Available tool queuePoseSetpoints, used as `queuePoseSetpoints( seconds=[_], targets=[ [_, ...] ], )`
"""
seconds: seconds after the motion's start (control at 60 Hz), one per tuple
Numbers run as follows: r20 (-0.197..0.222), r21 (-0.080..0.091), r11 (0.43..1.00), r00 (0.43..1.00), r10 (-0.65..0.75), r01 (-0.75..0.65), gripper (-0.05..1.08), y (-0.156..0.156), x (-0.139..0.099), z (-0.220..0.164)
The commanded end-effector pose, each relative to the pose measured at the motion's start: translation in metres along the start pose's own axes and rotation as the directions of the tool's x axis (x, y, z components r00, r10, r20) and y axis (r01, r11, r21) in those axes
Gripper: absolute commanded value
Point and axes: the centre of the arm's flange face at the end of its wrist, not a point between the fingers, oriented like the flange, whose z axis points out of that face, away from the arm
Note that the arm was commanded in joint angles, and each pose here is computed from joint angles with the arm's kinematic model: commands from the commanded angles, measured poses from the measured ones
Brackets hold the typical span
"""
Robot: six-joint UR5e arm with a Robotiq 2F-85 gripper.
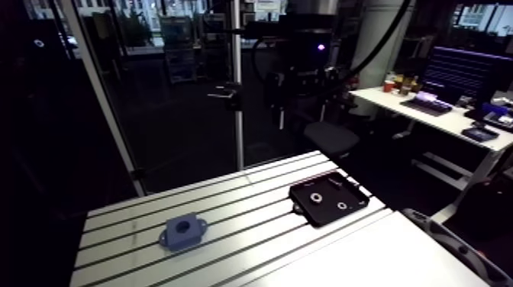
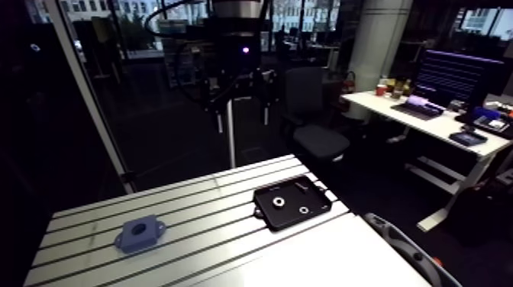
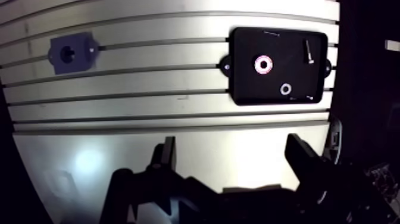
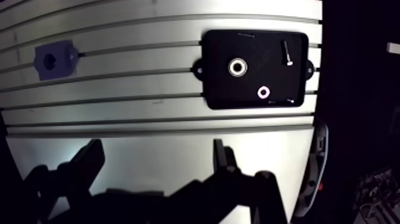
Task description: Pick up the bearing and press it into the housing until flush.
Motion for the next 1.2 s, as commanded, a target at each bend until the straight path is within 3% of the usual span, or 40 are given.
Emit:
queuePoseSetpoints(
  seconds=[0.017, 0.233, 0.85, 0.917, 1.05, 1.2],
  targets=[
    [-0.014, -0.009, 0.992, 0.992, -0.125, 0.125, 0.01, 0.04, 0.007, 0.057],
    [0.004, 0.006, 0.994, 0.994, -0.112, 0.112, 0.01, 0.055, 0.013, 0.089],
    [0.018, 0.012, 0.996, 0.996, -0.085, 0.085, 0.01, 0.09, 0.019, 0.145],
    [0.023, 0.016, 0.997, 0.996, -0.082, 0.082, 0.06, 0.092, 0.019, 0.151],
    [0.031, 0.018, 0.998, 0.997, -0.069, 0.068, 0.29, 0.098, 0.022, 0.169],
    [0.045, 0.028, 0.998, 0.997, -0.059, 0.058, 0.32, 0.102, 0.023, 0.186]
  ],
)
